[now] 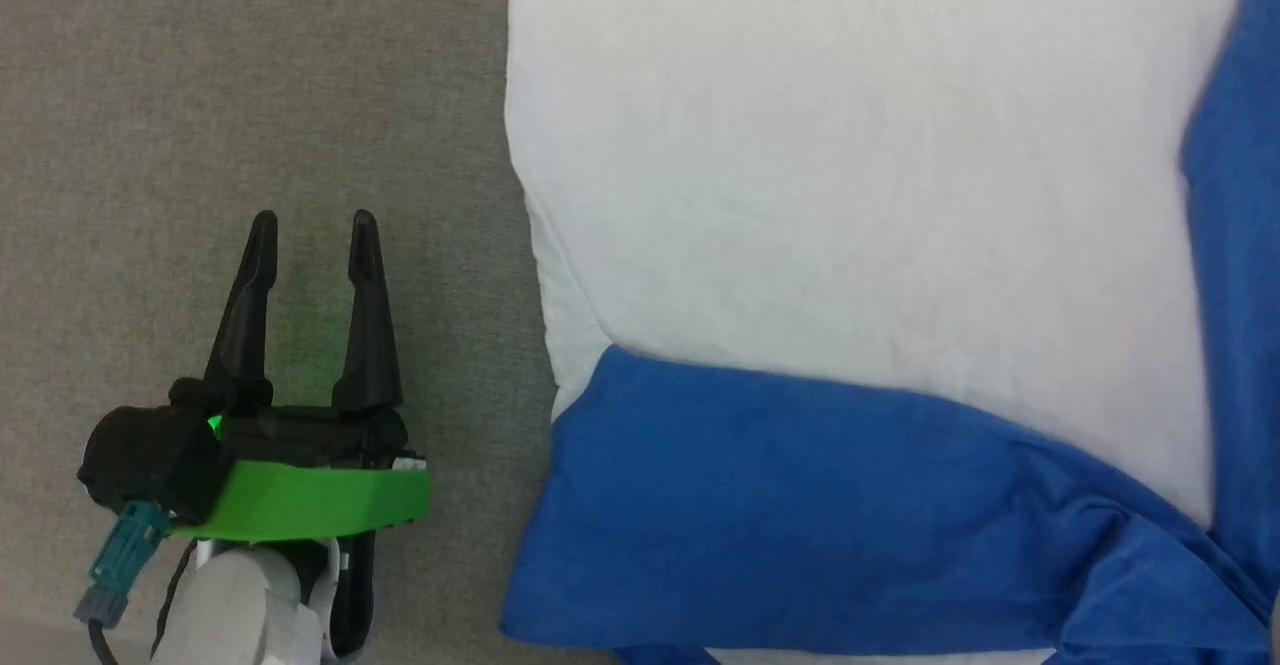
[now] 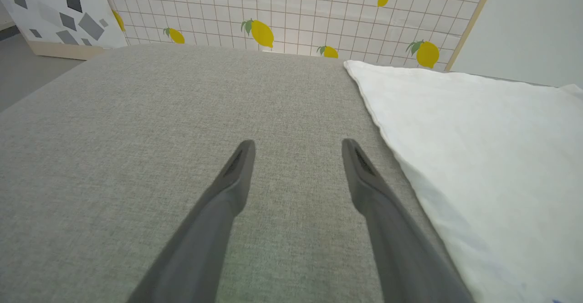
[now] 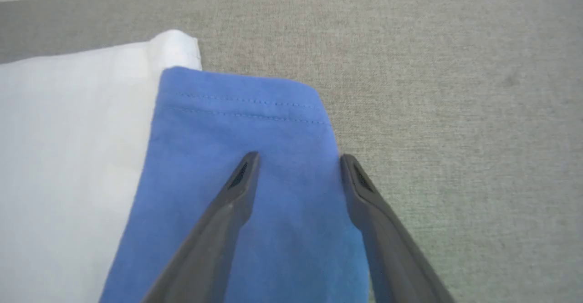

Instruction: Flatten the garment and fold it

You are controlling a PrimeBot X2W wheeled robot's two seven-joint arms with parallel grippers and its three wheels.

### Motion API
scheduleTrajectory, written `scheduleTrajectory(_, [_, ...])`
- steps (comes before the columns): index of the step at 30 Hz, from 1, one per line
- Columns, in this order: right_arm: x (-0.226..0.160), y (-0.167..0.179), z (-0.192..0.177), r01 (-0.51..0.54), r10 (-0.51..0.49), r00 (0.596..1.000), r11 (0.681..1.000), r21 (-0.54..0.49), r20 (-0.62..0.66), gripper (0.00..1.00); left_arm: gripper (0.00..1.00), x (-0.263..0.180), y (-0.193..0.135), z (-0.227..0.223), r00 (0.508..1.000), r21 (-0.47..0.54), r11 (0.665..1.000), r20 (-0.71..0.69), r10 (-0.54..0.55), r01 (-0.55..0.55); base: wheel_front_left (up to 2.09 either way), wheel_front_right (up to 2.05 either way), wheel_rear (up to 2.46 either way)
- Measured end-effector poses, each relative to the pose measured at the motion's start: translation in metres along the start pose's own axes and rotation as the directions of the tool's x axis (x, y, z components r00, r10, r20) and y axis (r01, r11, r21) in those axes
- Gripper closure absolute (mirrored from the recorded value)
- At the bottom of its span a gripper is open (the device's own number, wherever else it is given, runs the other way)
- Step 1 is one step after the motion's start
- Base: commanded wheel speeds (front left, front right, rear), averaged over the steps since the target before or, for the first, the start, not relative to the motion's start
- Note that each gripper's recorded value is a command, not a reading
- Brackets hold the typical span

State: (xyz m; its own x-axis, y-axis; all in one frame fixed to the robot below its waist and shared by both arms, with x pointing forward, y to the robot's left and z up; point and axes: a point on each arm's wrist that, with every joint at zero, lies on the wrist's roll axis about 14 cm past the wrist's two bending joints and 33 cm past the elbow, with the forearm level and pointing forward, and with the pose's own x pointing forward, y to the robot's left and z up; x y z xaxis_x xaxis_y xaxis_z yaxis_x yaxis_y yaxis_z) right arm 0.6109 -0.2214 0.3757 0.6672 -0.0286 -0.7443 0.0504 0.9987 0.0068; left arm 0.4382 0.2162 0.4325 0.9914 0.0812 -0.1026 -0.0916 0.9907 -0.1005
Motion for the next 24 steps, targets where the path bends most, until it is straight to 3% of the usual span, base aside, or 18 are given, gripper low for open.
scheduleTrajectory(1, [0.003, 0.003, -0.003, -0.004, 0.004, 1.000, 1.000, -0.004, -0.007, 1.00, 0.00, 0.000, 0.002, -0.001, 1.000, 0.003, 1.000, -0.004, 0.005, -0.005, 0.00, 0.00, 0.00])
scheduleTrajectory(7, [0.001, 0.007, 0.001, -0.014, 0.014, 0.999, 1.000, 0.003, 0.033, 1.00, 0.00, -0.003, 0.012, 0.002, 1.000, 0.016, 0.999, 0.002, 0.031, -0.031, 0.00, 0.00, 0.00])
scheduleTrajectory(14, [-0.039, -0.028, 0.038, 0.044, -0.057, 0.978, 0.997, 0.069, 0.203, 1.00, 0.00, -0.012, 0.012, 0.027, 0.997, 0.016, 0.999, 0.066, 0.027, -0.028, 0.00, 0.00, 0.00])
scheduleTrajectory(19, [-0.088, -0.077, 0.054, 0.123, -0.159, 0.942, 0.983, 0.135, 0.296, 1.00, 0.00, -0.027, 0.012, 0.045, 0.994, 0.018, 1.000, 0.103, 0.020, -0.022, 0.00, 0.00, 0.00])
scheduleTrajectory(24, [-0.141, -0.138, 0.041, 0.226, -0.289, 0.902, 0.949, 0.219, 0.322, 1.00, 0.00, -0.042, 0.012, 0.064, 0.991, 0.019, 0.999, 0.132, 0.024, -0.027, 0.00, 0.00, 0.00])
